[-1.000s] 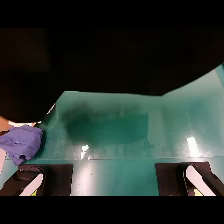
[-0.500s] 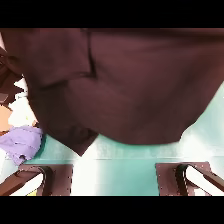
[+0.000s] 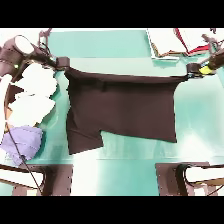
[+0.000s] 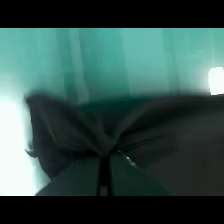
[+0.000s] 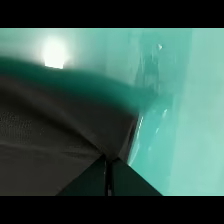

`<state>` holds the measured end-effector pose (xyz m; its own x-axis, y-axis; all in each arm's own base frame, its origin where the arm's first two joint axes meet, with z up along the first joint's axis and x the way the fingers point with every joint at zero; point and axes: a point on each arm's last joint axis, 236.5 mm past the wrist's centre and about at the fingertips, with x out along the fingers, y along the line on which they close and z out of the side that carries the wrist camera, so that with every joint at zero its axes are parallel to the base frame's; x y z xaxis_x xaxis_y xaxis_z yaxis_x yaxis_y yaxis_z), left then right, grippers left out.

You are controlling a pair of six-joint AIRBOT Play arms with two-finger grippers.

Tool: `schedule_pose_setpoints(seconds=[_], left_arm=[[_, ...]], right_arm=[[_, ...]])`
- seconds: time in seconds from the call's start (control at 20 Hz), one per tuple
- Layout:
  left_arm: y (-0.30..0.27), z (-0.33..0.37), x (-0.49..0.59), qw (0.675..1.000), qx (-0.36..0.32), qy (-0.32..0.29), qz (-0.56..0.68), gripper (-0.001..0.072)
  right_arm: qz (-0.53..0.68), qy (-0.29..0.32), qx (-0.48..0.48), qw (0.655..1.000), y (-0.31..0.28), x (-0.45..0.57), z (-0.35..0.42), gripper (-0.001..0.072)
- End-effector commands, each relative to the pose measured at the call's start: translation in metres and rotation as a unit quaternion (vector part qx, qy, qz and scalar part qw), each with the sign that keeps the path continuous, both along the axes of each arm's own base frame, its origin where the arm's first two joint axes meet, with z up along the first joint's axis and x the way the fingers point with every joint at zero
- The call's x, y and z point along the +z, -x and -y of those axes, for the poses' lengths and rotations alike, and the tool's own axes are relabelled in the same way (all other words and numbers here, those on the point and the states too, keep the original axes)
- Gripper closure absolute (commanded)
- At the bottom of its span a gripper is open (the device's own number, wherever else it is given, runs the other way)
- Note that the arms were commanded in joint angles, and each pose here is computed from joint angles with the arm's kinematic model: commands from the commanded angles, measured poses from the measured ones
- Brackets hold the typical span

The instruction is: Fold the shirts.

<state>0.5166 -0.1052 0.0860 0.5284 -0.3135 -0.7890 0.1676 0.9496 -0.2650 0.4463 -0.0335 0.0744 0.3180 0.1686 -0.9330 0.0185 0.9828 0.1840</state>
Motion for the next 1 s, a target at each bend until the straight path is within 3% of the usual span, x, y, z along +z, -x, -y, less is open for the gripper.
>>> schedule_pose_setpoints(seconds=[0.0,0.35,0.55,0.6,0.65,0.7,0.95], left_arm=[[-0.018,0.000,-0.035,1.000,-0.007,-0.009,-0.005,0.0680],[0.035,-0.014,-0.088,0.992,-0.056,-0.028,-0.114,0.0679],[0.050,-0.012,-0.121,0.989,-0.046,-0.018,-0.142,0.0678],[0.053,-0.012,-0.125,0.988,-0.046,-0.017,-0.147,0.0650],[0.054,-0.013,-0.124,0.988,-0.045,-0.017,-0.150,0.0328],[0.057,-0.015,-0.121,0.987,-0.039,-0.014,-0.157,0.0159],[0.105,-0.064,-0.073,0.985,0.001,-0.005,-0.173,0.0160]], right_arm=[[0.008,-0.037,-0.002,0.999,-0.038,-0.028,-0.012,0.0701],[-0.030,-0.021,-0.003,0.999,-0.006,-0.047,-0.009,0.0701],[-0.055,-0.037,-0.014,0.998,0.017,-0.080,-0.017,0.0698],[-0.053,-0.051,-0.017,0.997,0.018,-0.083,-0.023,0.0672],[-0.045,-0.062,-0.023,0.997,0.016,-0.084,-0.027,0.0426],[-0.035,-0.074,-0.030,0.996,0.014,-0.080,-0.029,0.0325],[-0.020,-0.114,-0.011,0.993,0.042,-0.031,-0.041,0.0326]])
